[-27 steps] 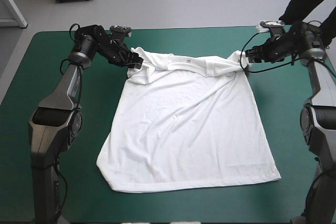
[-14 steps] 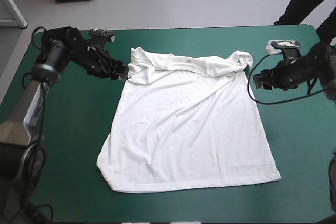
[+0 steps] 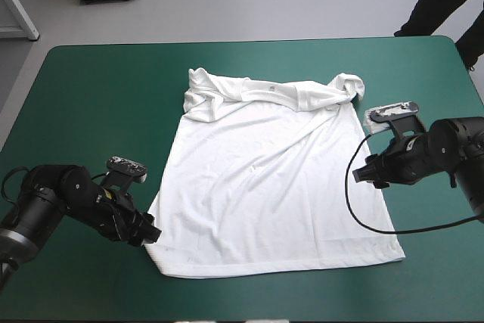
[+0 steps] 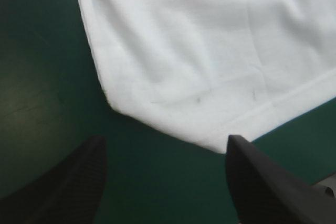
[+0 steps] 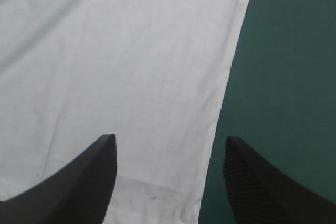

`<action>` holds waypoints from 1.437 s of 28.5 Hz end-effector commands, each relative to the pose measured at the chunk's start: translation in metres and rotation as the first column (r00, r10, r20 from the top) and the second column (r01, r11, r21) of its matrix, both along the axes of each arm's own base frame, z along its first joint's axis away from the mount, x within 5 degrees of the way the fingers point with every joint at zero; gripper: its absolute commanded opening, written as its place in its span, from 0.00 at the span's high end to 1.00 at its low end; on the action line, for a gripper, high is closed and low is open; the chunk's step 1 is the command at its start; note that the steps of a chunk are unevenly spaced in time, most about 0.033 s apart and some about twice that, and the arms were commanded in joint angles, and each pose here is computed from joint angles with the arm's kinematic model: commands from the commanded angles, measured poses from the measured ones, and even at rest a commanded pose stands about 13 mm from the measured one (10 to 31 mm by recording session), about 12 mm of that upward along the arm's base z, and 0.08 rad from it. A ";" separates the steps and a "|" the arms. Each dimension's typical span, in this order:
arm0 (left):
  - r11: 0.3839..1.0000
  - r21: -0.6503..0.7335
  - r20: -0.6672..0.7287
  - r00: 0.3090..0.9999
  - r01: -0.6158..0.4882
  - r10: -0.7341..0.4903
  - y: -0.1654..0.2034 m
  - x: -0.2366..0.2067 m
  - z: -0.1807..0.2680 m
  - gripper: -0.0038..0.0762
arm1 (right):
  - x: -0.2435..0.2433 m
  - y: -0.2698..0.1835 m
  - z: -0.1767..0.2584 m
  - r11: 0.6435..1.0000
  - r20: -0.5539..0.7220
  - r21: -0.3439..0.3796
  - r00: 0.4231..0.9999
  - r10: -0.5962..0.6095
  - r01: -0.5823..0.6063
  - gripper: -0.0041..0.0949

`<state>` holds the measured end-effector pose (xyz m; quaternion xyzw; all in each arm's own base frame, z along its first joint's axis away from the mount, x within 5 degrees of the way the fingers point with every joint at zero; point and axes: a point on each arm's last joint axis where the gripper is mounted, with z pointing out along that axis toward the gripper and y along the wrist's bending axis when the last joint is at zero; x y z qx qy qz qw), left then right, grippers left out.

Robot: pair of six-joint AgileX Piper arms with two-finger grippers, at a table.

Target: Fold the cloth

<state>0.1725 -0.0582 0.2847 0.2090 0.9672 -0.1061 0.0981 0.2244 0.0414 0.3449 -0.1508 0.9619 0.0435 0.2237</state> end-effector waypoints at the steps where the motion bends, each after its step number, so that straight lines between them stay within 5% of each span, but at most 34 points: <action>1: 1.000 -0.014 0.077 0.997 -0.003 0.004 -0.001 0.003 0.003 0.37 | -0.012 -0.002 0.006 1.000 0.053 0.003 0.999 -0.004 0.003 0.39; 21: 0.998 0.044 -0.056 0.997 0.047 -0.045 -0.010 0.045 -0.052 0.39 | -0.051 -0.015 -0.016 0.996 0.005 -0.072 0.999 -0.053 0.053 0.39; 30: 0.998 0.049 -0.122 0.992 0.044 -0.038 -0.008 0.036 -0.075 0.60 | -0.056 -0.020 -0.028 0.990 -0.072 -0.125 0.994 -0.077 0.068 0.39; 37: 0.997 0.030 -0.149 0.987 0.064 -0.059 -0.009 0.031 -0.080 0.98 | -0.063 -0.021 -0.049 0.987 -0.155 -0.144 0.984 -0.090 0.067 0.39; 41: 0.998 0.001 -0.164 0.984 0.064 -0.064 -0.012 0.029 -0.079 0.98 | -0.068 -0.022 -0.064 0.986 -0.204 -0.154 0.975 -0.091 0.060 0.39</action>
